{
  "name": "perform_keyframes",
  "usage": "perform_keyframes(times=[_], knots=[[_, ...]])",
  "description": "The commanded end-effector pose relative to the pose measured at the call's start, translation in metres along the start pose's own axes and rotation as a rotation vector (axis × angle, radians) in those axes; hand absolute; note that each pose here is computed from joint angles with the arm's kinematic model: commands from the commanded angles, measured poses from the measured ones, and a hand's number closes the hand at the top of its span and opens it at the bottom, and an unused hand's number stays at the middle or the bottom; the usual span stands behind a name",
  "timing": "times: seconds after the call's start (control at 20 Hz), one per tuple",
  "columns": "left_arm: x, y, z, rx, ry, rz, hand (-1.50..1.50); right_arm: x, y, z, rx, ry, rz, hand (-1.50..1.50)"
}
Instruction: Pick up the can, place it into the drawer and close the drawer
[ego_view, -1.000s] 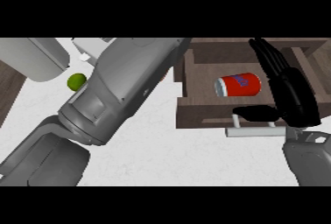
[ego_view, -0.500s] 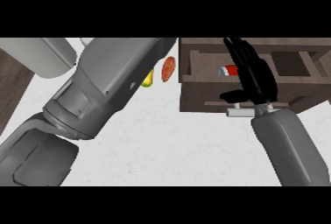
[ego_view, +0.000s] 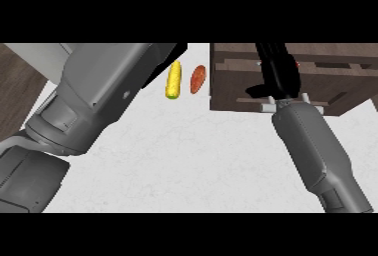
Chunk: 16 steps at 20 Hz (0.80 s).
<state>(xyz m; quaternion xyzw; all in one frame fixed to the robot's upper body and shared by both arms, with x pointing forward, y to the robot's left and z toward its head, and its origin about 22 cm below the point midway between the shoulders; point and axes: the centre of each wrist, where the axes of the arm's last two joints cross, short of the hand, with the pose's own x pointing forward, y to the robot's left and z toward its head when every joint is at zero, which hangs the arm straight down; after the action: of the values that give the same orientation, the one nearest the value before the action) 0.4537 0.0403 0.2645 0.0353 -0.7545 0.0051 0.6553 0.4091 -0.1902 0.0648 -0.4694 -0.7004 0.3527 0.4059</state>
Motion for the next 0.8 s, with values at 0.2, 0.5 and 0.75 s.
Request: perform_keyframes(times=[0.2, 0.5, 0.75], knots=[[0.017, 0.032, -0.004, 0.006, -0.003, -0.01, -1.5, 0.003, 0.007, -0.03, -0.081, 0.009, 0.056, -1.5], [-0.016, 0.041, 0.002, -0.012, 0.018, -0.003, -1.5, 0.014, -0.009, -0.06, -0.134, 0.006, 0.069, -1.5], [-0.014, 0.054, 0.006, -0.028, -0.003, -0.024, -1.5, 0.019, -0.017, -0.073, -0.131, 0.02, 0.049, -1.5]])
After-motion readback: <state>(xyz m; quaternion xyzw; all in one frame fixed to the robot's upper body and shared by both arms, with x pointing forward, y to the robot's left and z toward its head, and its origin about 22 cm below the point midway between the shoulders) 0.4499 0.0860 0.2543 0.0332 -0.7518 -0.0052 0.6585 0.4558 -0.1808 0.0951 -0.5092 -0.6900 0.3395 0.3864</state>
